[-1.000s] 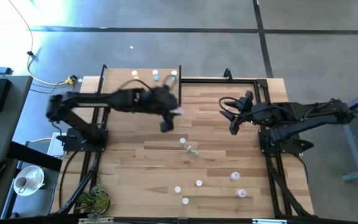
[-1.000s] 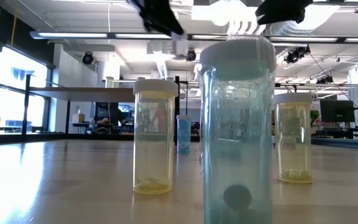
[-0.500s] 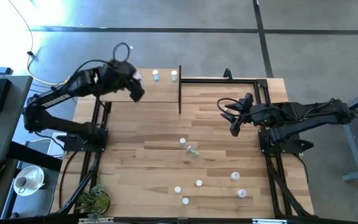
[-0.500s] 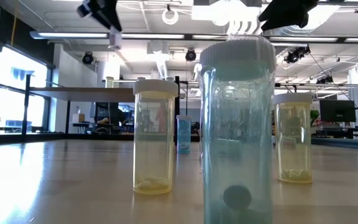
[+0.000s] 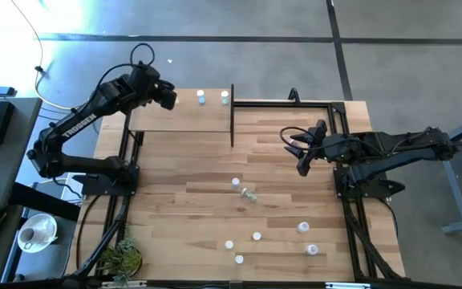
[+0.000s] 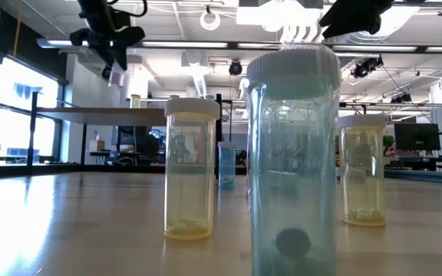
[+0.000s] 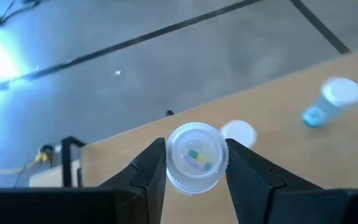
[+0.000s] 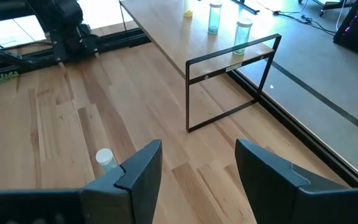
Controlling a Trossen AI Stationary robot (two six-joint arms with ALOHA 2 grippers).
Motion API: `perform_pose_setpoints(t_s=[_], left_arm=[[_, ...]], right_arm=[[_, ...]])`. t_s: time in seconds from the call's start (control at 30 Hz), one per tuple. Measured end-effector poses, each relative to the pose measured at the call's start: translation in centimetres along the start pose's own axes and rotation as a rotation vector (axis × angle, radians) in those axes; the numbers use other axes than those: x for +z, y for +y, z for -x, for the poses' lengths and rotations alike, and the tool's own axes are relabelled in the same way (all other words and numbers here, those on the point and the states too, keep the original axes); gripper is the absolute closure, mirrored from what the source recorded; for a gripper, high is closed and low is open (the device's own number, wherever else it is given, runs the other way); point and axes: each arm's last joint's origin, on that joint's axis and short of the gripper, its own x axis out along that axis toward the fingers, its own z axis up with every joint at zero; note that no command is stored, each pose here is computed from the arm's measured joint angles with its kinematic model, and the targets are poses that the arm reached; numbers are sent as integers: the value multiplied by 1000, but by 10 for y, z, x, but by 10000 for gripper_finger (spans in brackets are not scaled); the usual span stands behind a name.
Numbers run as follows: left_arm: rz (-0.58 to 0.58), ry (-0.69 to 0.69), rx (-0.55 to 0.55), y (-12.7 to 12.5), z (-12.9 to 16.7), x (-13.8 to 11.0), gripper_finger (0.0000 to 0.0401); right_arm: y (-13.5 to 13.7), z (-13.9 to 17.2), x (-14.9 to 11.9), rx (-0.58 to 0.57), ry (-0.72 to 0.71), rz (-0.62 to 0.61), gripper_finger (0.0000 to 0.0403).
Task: Pick and place medicine bottles onto shelf by color
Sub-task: Put the top white pill bottle on the shelf
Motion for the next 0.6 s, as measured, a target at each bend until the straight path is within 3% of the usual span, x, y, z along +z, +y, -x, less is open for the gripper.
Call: perform_pose_setpoints(t_s=[0.4,0.6], left_arm=[[209,54,55,5,-18,2,276],[280,21,206,0,-34,4,276]], right_arm=[[0,0,-1,-4,13,11,208],[-1,0,-5,-14,42,29,208]])
